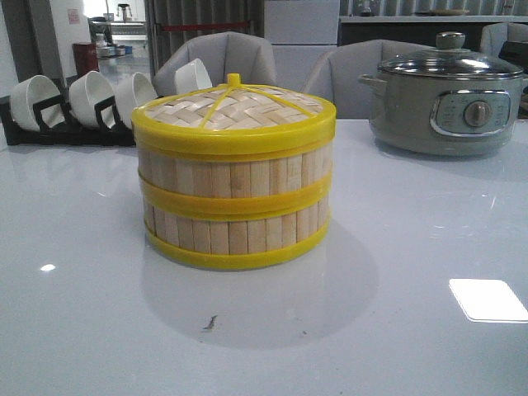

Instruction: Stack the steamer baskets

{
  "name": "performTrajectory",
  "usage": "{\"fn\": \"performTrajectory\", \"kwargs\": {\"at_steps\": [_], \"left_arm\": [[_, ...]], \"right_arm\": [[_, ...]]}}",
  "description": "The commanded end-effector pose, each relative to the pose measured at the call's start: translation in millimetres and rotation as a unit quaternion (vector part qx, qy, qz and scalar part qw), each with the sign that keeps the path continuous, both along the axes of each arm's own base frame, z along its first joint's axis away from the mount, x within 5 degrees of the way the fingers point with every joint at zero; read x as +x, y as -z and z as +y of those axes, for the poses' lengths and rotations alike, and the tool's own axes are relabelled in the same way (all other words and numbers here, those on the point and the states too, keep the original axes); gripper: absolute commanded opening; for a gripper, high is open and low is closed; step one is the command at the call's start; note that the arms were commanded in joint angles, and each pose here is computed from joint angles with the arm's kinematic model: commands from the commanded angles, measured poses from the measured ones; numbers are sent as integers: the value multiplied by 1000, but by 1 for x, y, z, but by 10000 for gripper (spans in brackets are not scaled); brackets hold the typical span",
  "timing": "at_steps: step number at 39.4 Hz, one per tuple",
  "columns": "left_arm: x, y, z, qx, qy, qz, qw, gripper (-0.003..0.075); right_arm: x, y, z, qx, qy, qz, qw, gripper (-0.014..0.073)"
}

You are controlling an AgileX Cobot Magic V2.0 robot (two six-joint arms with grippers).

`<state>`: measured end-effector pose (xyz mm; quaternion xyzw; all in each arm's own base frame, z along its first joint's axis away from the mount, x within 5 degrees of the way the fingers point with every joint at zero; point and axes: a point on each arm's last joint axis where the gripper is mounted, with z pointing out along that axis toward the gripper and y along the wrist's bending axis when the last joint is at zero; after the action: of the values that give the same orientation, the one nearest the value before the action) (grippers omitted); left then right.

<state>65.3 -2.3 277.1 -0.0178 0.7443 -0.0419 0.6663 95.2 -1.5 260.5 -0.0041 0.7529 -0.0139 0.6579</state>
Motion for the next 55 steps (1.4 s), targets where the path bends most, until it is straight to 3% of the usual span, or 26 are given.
{"fn": "performTrajectory", "kwargs": {"at_steps": [1,11,25,55], "left_arm": [[-6,-1,2,-1,-11,-63,998,87],[-9,40,1,-9,-12,-84,996,87],[-10,66,1,-21,-11,-97,995,86],[-11,62,1,-11,-10,-119,993,87]], "right_arm": [[1,-18,0,-7,-2,-58,998,56],[1,-17,0,-7,-2,-57,998,56],[1,-17,0,-7,-2,-56,998,56],[1,-17,0,-7,-2,-56,998,56]]}}
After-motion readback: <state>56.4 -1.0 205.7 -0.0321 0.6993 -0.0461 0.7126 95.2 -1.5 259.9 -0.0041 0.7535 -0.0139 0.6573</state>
